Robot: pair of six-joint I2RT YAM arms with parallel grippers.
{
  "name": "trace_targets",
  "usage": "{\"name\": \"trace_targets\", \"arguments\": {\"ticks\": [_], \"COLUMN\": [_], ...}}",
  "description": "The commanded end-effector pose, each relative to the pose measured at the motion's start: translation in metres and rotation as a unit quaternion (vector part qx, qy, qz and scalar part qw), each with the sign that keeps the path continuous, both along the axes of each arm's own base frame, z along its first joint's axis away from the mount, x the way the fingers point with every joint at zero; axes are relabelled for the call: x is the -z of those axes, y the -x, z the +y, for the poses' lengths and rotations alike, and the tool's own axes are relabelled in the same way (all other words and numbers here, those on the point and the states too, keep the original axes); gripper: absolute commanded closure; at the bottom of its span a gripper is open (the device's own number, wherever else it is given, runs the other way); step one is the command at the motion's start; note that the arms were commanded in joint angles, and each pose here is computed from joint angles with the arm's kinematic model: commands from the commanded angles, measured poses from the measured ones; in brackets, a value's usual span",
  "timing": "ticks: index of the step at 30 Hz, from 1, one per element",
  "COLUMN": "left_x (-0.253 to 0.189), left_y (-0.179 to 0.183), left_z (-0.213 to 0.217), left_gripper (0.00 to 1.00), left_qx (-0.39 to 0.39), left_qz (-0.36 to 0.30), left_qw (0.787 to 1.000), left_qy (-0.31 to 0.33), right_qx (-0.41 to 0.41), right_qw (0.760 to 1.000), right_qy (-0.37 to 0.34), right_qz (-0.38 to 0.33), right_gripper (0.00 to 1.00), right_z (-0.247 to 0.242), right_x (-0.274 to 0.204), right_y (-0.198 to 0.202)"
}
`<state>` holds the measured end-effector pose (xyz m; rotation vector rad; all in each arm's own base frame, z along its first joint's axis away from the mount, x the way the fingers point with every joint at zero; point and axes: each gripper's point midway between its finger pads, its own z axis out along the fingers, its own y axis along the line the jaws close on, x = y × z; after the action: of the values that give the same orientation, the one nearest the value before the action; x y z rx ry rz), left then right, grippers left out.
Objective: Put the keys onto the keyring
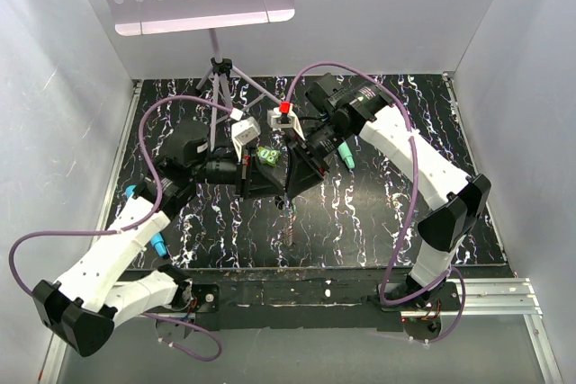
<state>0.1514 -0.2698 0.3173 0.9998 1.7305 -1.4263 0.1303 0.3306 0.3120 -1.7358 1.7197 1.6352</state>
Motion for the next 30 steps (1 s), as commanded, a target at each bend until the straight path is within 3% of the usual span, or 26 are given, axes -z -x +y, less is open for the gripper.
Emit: {"name": "trace_targets", "arguments": {"ticks": [1,7,16,24,30], "left_x": [-0.033,-0.064,-0.103,-0.1,-0.096], "left_y": [0.003,0.012,0.003,-0.015,-0.016], "left_z": [0.002,0.014,0.038,0.03,0.019], "left_gripper": [1.0,1.0,1.0,1.0,1.0], "left_qx": [-0.024,-0.068,-0.144,-0.197,-0.179], "left_qz": [-0.057,-0.137,-0.191,-0.167,-0.158], "left_qw": [0.995,0.965,0.876,0.848,0.854], "left_qy": [0.073,0.212,0.419,0.464,0.462], "right_qx": [0.005,0.034,0.055,0.092,0.126], "right_qw": [1.0,0.997,0.994,0.991,0.988], "right_qy": [-0.01,-0.066,-0.098,-0.098,-0.089], "right_qz": [0.026,0.011,0.0,-0.024,-0.02], "right_gripper": [0.6,0.55,0.54,0.54,0.55], "right_z": [-0.016,-0.032,-0.036,-0.026,-0.025], "right_x": [-0.027,-0.067,-0.091,-0.1,-0.1], "right_y": [0.015,0.008,0.0,-0.023,-0.041]}}
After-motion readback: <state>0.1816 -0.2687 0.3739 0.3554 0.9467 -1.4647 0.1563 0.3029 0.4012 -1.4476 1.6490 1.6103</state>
